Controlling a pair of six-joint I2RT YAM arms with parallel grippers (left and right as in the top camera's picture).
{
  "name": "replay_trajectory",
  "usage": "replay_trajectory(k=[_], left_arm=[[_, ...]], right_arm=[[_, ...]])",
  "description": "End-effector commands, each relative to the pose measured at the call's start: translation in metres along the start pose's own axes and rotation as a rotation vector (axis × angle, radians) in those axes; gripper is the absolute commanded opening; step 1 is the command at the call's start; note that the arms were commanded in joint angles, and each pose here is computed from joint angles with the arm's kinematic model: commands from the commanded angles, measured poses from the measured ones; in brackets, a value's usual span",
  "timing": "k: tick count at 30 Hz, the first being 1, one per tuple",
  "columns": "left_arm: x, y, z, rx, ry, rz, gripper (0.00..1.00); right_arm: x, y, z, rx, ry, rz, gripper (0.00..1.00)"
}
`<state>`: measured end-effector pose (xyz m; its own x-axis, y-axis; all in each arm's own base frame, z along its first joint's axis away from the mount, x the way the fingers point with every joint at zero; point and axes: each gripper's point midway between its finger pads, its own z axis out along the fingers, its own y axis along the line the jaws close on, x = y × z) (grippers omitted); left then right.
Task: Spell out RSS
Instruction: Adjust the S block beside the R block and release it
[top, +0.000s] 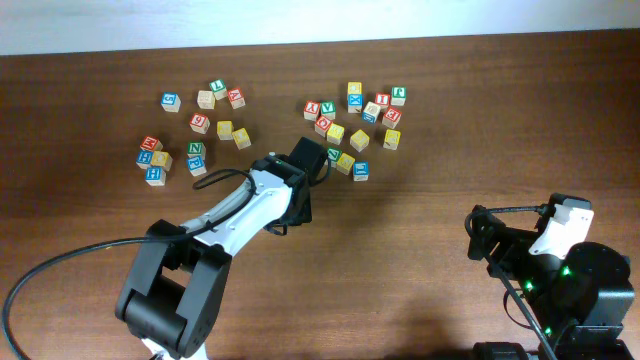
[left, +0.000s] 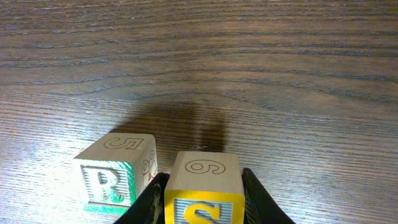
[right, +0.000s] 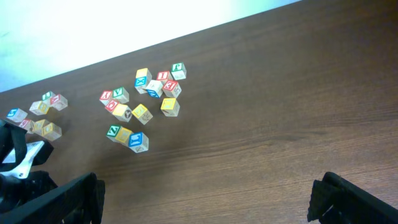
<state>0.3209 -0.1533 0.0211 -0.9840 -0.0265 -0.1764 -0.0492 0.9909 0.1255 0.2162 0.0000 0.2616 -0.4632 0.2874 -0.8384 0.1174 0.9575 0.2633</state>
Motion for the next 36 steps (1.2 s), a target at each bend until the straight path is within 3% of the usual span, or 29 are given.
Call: replay_trajectory(k=[1, 25, 31, 36], left_arm=[[0.003, 0.005, 0.006, -0.027, 0.008, -0.016, 0.25], [0.009, 0.003, 0.018, -0.008, 0.006, -0.019, 0.26], [0.008, 0.003, 0.018, -0.005, 0.001, -0.020, 0.38], [0.006, 0.004, 0.018, -0.003, -0.002, -0.028, 0.35]], right_arm=[[0.000, -0.002, -0.001, 0.007, -0.008, 0.004, 0.98], [0.000, -0.002, -0.001, 0.007, -0.008, 0.004, 0.98], [0.000, -0.002, -0.001, 0.007, -0.008, 0.004, 0.98], [0.000, -0.002, -0.001, 0.007, -0.008, 0.004, 0.98]])
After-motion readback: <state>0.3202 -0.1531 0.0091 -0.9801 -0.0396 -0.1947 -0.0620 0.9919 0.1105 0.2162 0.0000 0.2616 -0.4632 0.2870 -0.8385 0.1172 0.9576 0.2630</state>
